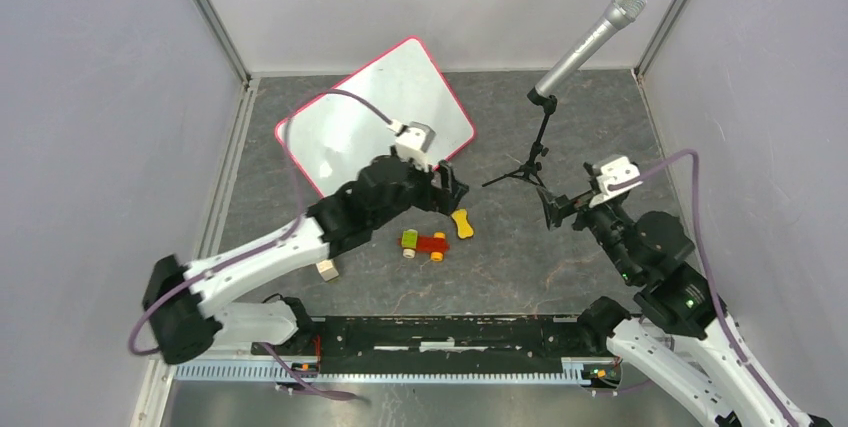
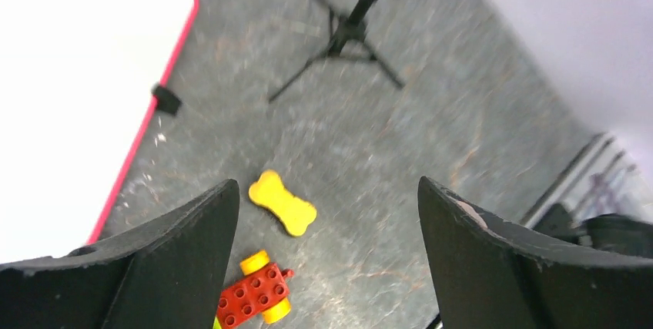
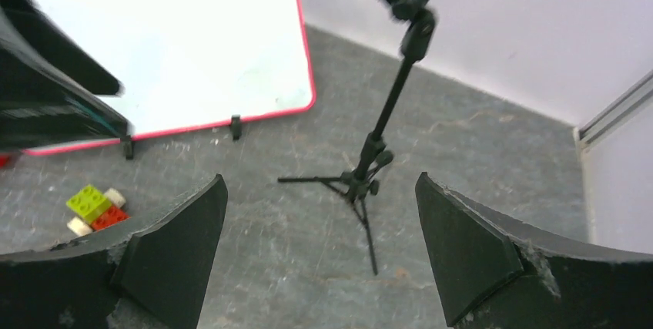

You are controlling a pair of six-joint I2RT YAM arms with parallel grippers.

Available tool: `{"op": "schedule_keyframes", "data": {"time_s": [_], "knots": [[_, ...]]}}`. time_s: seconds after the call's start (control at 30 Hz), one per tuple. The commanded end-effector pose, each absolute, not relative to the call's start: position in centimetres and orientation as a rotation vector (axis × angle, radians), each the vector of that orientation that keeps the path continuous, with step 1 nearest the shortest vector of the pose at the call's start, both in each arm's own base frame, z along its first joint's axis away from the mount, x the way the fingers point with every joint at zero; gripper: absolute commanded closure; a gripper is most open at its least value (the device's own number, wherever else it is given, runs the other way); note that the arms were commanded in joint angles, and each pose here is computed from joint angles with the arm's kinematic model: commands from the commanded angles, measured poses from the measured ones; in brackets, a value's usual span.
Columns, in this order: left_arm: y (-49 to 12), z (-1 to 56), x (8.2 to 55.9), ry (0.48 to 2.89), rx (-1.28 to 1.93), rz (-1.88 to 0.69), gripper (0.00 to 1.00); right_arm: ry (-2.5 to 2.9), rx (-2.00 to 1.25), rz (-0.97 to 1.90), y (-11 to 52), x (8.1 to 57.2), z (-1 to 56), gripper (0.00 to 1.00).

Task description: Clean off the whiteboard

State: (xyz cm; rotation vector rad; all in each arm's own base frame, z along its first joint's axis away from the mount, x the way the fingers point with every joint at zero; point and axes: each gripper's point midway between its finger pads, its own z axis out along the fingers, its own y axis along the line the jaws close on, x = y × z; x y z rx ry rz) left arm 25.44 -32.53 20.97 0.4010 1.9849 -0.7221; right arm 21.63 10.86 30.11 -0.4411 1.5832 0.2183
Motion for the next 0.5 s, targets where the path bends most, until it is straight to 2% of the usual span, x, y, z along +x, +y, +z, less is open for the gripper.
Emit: {"op": "schedule_keyframes", "data": {"time_s": [0.0, 0.1, 0.27, 0.47], "knots": [[-28.2, 29.2, 25.0, 1.735, 0.353, -0.684, 0.07, 1.455, -0.365, 0.152, 8.1, 20.5, 35.2, 0.02], [-25.6, 33.6, 23.6, 1.585, 0.350, -0.693, 0.00, 1.383, -0.311, 0.154, 6.7, 19.4, 37.3, 0.02], [-20.2, 40.6, 21.6, 1.375, 0.358, -0.584, 0.00, 1.291, -0.214, 0.152, 4.4, 17.8, 39.7, 0.02], [-14.7, 45.5, 18.5, 1.206, 0.300, -0.562, 0.00, 1.229, -0.160, 0.161, 3.2, 16.8, 41.0, 0.02]]}}
